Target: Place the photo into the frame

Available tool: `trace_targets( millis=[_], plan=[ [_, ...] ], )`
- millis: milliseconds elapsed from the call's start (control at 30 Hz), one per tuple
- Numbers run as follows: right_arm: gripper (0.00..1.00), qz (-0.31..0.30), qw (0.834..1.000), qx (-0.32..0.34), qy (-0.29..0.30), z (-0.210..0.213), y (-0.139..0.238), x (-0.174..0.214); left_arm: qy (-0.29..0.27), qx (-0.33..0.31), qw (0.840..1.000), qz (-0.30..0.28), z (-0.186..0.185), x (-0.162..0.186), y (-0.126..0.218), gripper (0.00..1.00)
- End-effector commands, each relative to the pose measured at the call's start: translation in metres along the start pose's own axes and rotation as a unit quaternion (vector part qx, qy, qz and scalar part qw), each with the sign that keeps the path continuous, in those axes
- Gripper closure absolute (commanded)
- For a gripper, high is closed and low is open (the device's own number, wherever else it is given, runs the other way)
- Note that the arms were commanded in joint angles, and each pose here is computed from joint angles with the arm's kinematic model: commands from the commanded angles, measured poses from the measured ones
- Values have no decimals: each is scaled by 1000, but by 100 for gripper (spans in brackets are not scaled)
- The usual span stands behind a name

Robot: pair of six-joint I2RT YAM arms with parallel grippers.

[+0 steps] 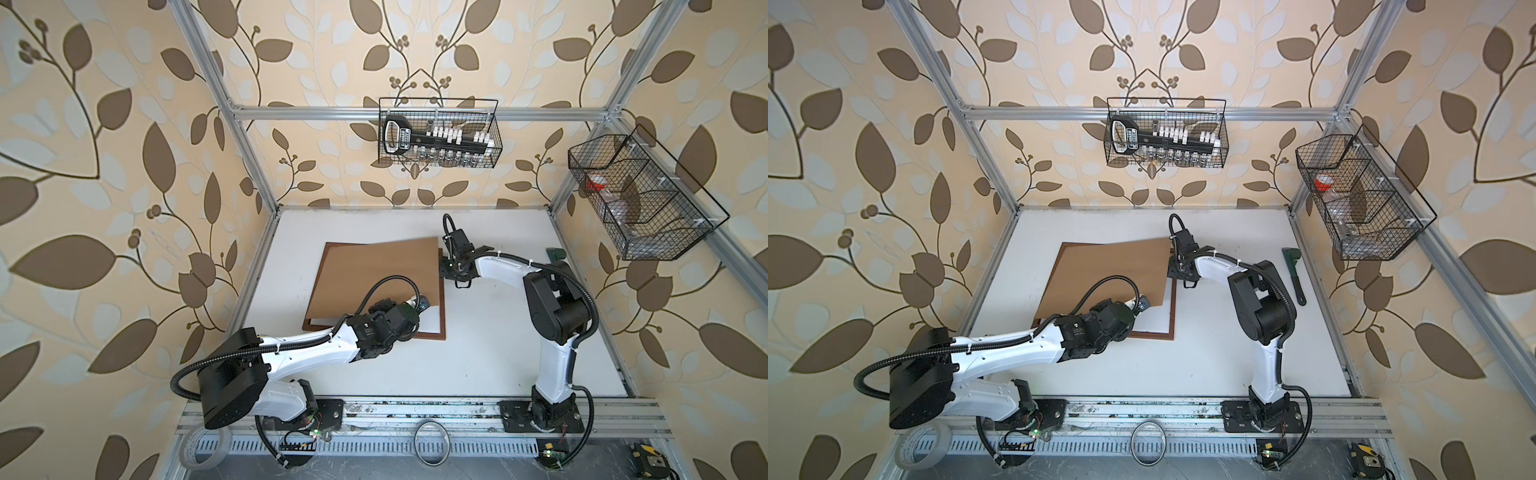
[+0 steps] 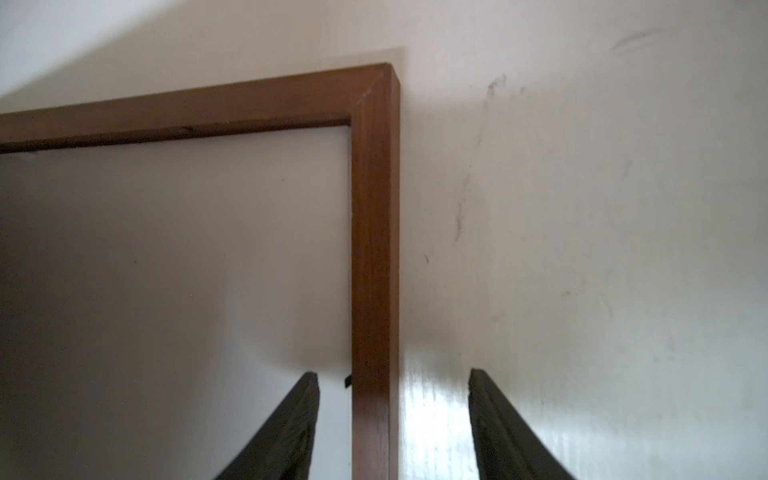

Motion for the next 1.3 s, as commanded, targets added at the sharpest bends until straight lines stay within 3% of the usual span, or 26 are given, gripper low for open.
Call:
trace_targets(
  millis=[0, 533, 767, 1267],
  plan=[
    [41, -12, 1000, -1, 7, 2, -10, 2, 68, 73, 995, -14, -20, 1, 1, 100],
    [52, 23, 998, 62, 20, -12, -20, 19, 69, 73, 995, -14, -19, 1, 2, 100],
    [77, 29, 999, 22, -1, -9, -21, 14, 68, 74, 995, -12, -21, 2, 1, 100],
    [100, 28, 1000, 4, -10, -8, -21, 15, 67, 78, 995, -11, -23, 2, 0, 100]
  ],
)
Point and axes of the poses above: each gripper's point midway between its finger pads, its own y axis back along the fingers, its own z axis along the line the jaws close on, x = y × z, the point moved 4 cm from there along y, back along the fingers, and after that the axes turned 6 degrees about -y, right-handed, at the moved point
